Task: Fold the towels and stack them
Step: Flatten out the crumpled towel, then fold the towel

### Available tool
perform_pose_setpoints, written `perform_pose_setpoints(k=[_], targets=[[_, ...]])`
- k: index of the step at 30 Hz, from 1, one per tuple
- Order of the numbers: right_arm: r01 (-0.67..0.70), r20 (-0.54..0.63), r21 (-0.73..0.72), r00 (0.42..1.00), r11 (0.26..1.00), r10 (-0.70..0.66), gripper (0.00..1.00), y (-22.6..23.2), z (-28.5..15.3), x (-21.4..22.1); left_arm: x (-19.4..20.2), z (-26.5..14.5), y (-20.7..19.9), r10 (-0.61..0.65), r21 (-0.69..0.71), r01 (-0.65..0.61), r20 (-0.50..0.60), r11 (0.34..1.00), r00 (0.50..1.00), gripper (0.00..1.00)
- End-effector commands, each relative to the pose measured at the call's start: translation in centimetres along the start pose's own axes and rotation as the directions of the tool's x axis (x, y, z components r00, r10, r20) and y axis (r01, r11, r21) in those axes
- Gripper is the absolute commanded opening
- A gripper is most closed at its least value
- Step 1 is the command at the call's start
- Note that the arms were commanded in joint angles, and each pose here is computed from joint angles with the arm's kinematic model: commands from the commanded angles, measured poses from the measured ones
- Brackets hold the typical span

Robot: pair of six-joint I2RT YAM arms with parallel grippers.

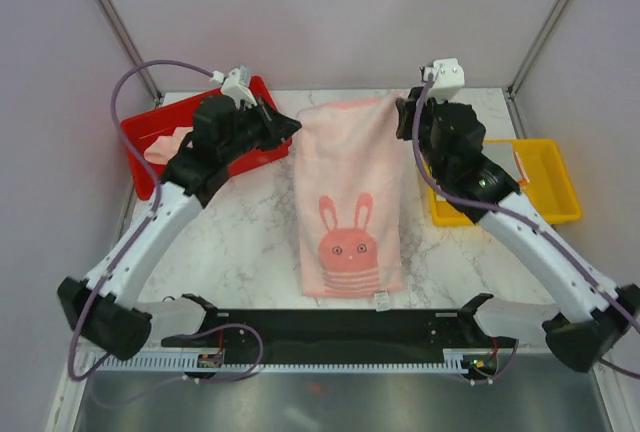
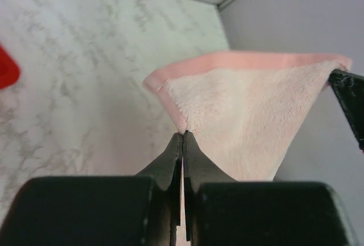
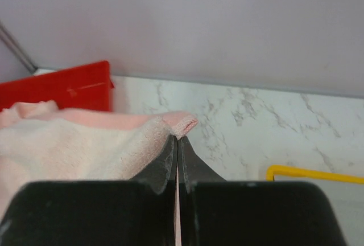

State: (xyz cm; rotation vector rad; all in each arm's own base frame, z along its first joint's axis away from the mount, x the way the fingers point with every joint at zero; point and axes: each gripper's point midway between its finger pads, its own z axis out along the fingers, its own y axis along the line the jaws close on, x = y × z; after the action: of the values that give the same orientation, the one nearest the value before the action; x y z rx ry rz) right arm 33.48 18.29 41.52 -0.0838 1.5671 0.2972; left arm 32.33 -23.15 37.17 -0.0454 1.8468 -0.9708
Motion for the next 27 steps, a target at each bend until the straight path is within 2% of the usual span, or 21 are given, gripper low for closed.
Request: perform_pose_setpoints(k=[1, 3, 4, 6, 7, 8, 10, 11, 15, 19, 24, 27], targets=[[-0.013, -0.087, -0.038, 0.996, 0.999, 0.01, 0.0, -2.7, 5.5, 5.4, 1.5, 5.0, 6.7, -0.007, -0.095, 0.006, -0.008, 0.995, 1.0, 0.02], [-0.041, -0.165, -0.098, 0.986, 0.994, 0.024, 0.0, -3.9, 8.9, 9.8, 2.0, 7.8, 8.8, 0.017, -0.106, -0.019, -0.022, 0.994, 1.0, 0.02], [-0.058, -0.192, -0.118, 0.981, 0.991, 0.034, 0.0, -4.2, 9.9, 11.2, 3.6, 10.4, 11.0, 0.006, -0.136, -0.016, -0.072, 0.991, 0.997, 0.02], [-0.109, -0.265, -0.172, 0.962, 0.979, 0.06, 0.0, -5.4, 12.5, 15.1, 4.5, 12.7, 12.1, 0.023, -0.111, -0.036, -0.116, 0.993, 0.993, 0.02], [-0.124, -0.272, -0.188, 0.96, 0.974, 0.069, 0.0, -5.6, 13.5, 15.7, 4.2, 14.1, 12.3, 0.034, -0.103, -0.046, -0.119, 0.994, 0.992, 0.02], [-0.145, -0.327, -0.186, 0.942, 0.972, 0.078, 0.0, -6.3, 14.9, 18.8, 6.2, 16.0, 14.6, 0.017, -0.132, -0.039, -0.17, 0.99, 0.985, 0.02], [-0.185, -0.339, -0.231, 0.936, 0.955, 0.099, 0.0, -6.9, 16.9, 18.9, 6.3, 18.0, 15.6, 0.018, -0.13, -0.043, -0.186, 0.991, 0.982, 0.02], [-0.209, -0.392, -0.235, 0.914, 0.949, 0.104, 0.0, -7.2, 17.8, 21.6, 8.1, 19.2, 17.8, 0.003, -0.155, -0.038, -0.224, 0.987, 0.975, 0.02], [-0.215, -0.414, -0.256, 0.906, 0.942, 0.094, 0.0, -8.1, 19.5, 23.1, 9.1, 21.1, 20.8, -0.004, -0.187, -0.045, -0.251, 0.981, 0.968, 0.02], [-0.208, -0.431, -0.266, 0.899, 0.941, 0.077, 0.0, -8.2, 20.1, 24.2, 9.0, 21.6, 21.8, 0.01, -0.186, -0.059, -0.255, 0.981, 0.967, 0.02], [-0.168, -0.403, -0.283, 0.914, 0.944, 0.042, 0.0, -8.1, 19.1, 22.4, 8.3, 20.8, 19.5, 0.077, -0.092, -0.106, -0.27, 0.99, 0.96, 0.02], [-0.138, -0.398, -0.278, 0.917, 0.951, 0.017, 0.0, -8.2, 17.3, 21.2, 7.9, 19.1, 18.4, 0.097, -0.083, -0.123, -0.263, 0.989, 0.96, 0.02]])
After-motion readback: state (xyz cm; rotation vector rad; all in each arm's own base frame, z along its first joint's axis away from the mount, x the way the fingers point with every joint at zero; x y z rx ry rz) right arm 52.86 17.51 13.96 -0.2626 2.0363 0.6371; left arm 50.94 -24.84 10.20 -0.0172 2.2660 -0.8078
